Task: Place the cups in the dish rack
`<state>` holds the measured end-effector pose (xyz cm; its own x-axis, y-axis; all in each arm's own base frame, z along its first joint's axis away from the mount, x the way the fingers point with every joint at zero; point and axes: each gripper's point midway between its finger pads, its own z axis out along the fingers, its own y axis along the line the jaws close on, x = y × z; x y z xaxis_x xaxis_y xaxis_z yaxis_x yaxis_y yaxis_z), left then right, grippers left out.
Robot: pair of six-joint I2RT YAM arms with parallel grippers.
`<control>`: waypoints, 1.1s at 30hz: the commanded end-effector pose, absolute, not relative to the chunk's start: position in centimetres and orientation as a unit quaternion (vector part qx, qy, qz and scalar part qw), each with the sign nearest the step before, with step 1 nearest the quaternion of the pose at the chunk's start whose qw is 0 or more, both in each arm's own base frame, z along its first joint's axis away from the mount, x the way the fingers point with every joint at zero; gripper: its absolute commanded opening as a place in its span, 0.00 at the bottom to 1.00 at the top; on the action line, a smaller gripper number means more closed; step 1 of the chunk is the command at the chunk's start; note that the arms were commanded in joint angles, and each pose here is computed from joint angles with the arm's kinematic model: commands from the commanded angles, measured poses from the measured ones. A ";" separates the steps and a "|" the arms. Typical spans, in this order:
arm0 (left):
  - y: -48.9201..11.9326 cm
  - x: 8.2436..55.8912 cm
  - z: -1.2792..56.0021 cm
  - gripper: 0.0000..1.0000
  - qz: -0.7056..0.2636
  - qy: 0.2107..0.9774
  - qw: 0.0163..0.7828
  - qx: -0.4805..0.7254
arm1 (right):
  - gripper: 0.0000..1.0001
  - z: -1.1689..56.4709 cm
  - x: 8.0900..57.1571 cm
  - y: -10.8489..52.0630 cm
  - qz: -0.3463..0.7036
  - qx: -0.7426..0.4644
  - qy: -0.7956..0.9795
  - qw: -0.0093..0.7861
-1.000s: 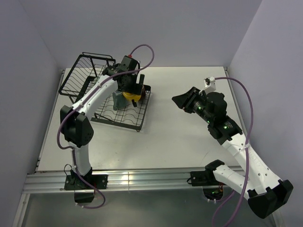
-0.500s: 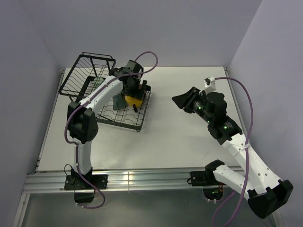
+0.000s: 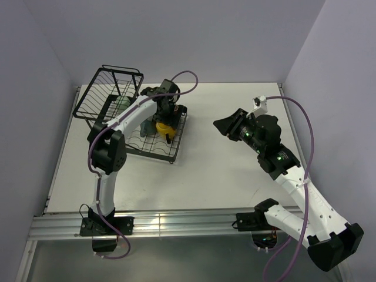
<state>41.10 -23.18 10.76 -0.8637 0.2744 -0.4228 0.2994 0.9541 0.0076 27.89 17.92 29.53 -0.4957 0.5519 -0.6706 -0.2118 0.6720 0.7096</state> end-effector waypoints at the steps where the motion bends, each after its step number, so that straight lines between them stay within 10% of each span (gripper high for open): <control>1: -24.1 42.3 12.7 0.04 -0.039 0.956 0.249 0.151 | 0.42 30.3 27.9 18.0 0.391 0.099 0.763 0.505; 11: -23.9 42.4 12.2 0.67 -0.029 0.957 0.248 0.148 | 0.43 30.1 28.0 18.1 0.391 0.100 0.765 0.502; 33: -24.3 42.3 11.8 0.79 -0.026 0.956 0.248 0.156 | 0.43 29.9 28.0 18.1 0.390 0.098 0.767 0.500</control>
